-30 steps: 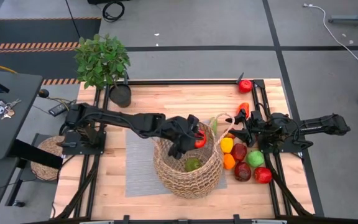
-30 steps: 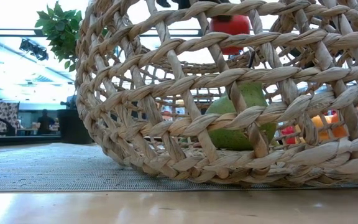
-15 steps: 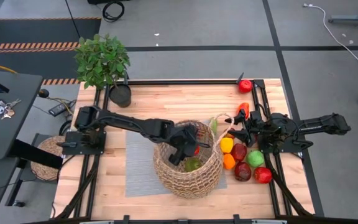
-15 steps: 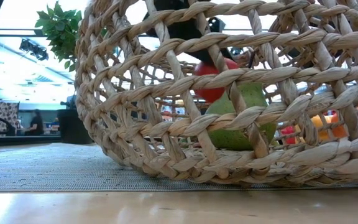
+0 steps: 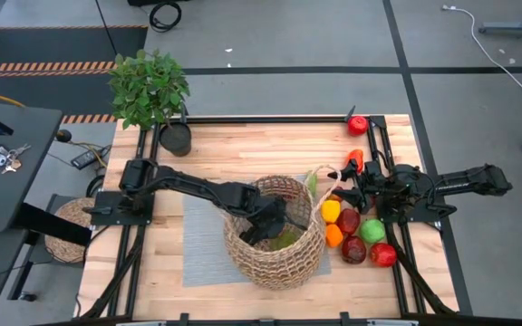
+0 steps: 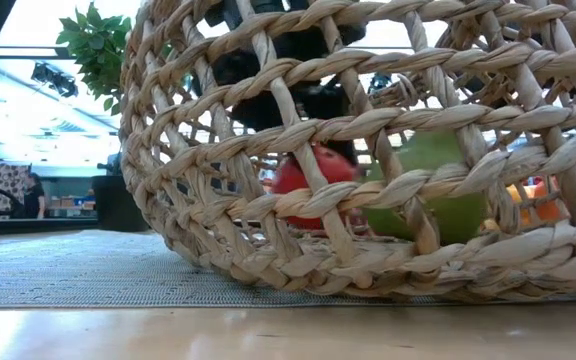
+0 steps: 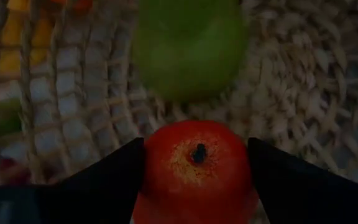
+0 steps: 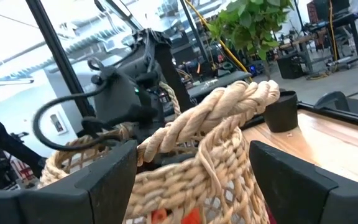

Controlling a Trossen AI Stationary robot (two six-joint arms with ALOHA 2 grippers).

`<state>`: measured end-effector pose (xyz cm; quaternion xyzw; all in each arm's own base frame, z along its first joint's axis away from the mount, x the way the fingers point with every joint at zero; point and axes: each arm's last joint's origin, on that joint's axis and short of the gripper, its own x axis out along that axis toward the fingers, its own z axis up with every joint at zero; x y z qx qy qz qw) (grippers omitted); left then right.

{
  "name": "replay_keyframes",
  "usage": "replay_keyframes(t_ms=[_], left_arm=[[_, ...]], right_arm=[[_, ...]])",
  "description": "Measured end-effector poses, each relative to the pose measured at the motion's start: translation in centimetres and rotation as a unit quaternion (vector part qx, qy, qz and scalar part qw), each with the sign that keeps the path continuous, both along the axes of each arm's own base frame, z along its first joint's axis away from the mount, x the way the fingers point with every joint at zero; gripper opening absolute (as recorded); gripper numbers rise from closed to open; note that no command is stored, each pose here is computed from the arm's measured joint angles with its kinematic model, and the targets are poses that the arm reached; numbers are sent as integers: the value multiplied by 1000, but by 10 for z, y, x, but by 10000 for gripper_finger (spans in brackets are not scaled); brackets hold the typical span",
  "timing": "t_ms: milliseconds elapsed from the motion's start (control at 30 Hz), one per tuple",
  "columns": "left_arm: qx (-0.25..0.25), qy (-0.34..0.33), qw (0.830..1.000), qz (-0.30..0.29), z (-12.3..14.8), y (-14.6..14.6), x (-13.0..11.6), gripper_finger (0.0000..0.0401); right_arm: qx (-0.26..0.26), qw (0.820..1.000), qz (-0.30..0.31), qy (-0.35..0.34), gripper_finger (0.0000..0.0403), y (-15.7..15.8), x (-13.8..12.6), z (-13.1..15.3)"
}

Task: Build produce basket
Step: Put the red apple into the basket, then put the green cucumber into the basket

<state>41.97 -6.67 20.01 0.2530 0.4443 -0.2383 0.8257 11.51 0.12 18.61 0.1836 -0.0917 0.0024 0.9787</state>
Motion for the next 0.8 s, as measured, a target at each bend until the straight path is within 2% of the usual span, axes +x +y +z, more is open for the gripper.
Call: replay_keyframes(t_ms=[133,267,367,467,800], left_arm=[[14,-1,1000,17,-3,-3,1,282],[35,-15,999,36,-1,-2,3,319],[32,-19,998,54,1,-1,3,348],[32,-23,997,67,7,-1,5,359],[46,-30,993,102,67,10,12,342]], right_arm=[[0,1000,0,0,312,0,0,0],[0,1000,0,2,312,0,1,0],[0,1000,0,1,312,0,1,0],[0,1000,0,1,312,0,1,0],[0,1000,0,2,312,0,1,0]])
